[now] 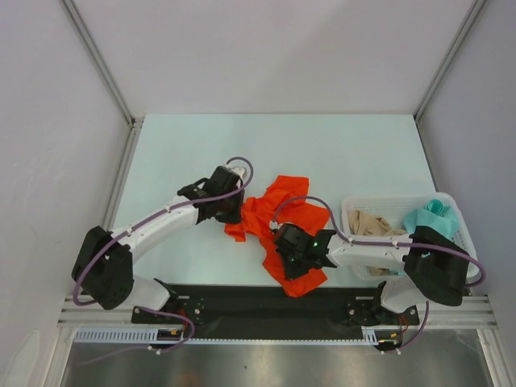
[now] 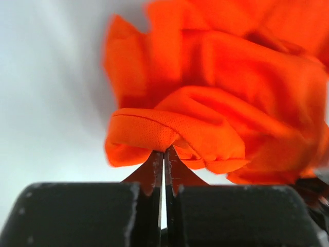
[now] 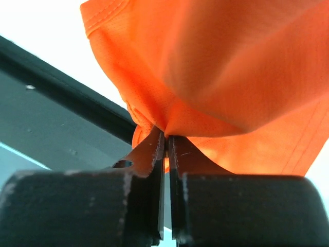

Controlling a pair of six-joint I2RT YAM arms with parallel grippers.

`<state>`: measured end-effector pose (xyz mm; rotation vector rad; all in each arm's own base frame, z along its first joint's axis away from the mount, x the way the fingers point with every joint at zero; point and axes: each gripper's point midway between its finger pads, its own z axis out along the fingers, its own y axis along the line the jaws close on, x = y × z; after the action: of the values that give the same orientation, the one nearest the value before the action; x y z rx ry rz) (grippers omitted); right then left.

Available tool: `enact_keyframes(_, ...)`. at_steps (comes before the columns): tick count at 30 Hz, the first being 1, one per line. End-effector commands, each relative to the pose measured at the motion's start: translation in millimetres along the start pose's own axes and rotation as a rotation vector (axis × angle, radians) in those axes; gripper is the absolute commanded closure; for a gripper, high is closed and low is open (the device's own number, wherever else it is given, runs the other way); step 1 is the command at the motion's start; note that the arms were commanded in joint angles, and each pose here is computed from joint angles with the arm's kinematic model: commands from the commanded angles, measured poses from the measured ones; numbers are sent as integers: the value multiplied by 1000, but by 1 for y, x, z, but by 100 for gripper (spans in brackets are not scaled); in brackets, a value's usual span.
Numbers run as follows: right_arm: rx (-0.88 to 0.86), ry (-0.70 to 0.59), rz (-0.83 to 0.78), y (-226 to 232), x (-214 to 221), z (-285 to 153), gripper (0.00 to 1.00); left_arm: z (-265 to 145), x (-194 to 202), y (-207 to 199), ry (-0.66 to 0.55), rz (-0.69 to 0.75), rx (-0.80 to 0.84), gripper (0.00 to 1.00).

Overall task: Fold and stack the t-shirts
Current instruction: Flatten the tshirt out

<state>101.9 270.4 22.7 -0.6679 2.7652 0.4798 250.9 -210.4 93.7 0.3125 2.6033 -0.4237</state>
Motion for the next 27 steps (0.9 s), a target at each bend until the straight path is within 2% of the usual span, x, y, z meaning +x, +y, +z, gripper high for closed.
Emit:
enact_keyframes(1, -159, -89, -47, 36, -31, -12, 100, -25, -45, 42, -127, -62, -223, 100)
enact_keyframes(3, -202, -98, -95, 50, -42, -16, 100, -49, -67, 53, -198, -79, -268, 100)
enact_keyframes(6, -246, -152, -127, 73, -74, -43, 100, -100, -105, 55, -358, -86, -299, 100)
enact_keyframes(7, -250, -175, -140, 77, -87, -58, 100, -112, -108, 55, -368, -85, -305, 100)
enact_keyframes(11, -248, -297, -116, 70, -125, -112, 100, -171, -132, 49, -519, -122, -293, 100)
enact_keyframes(13, -334, -367, -144, 81, -138, -147, 100, -211, -138, 57, -612, -154, -332, 100)
enact_keyframes(14, -436, -394, -181, 101, -145, -173, 100, -226, -139, 60, -645, -169, -350, 100)
enact_keyframes(15, -498, -418, -211, 114, -149, -191, 100, -258, -140, 67, -715, -199, -383, 100)
enact_keyframes(17, -658, -411, -277, 145, -146, -221, 100, -294, -143, 70, -807, -224, -387, 100)
enact_keyframes(18, -728, -442, -322, 164, -149, -248, 100, -328, -145, 72, -907, -255, -381, 100)
enact_keyframes(21, -805, -473, -398, 185, -154, -284, 100, -382, -151, 71, -1062, -262, -353, 99)
enact_keyframes(24, -858, -492, -410, 190, -153, -313, 100, -435, -153, 74, -1209, -263, -363, 100)
enact_keyframes(25, -904, -536, -423, 197, -157, -330, 100, -447, -154, 78, -1235, -252, -397, 100)
enact_keyframes(27, -990, -529, -450, 206, -150, -346, 100, -475, -163, 74, -1313, -245, -384, 100)
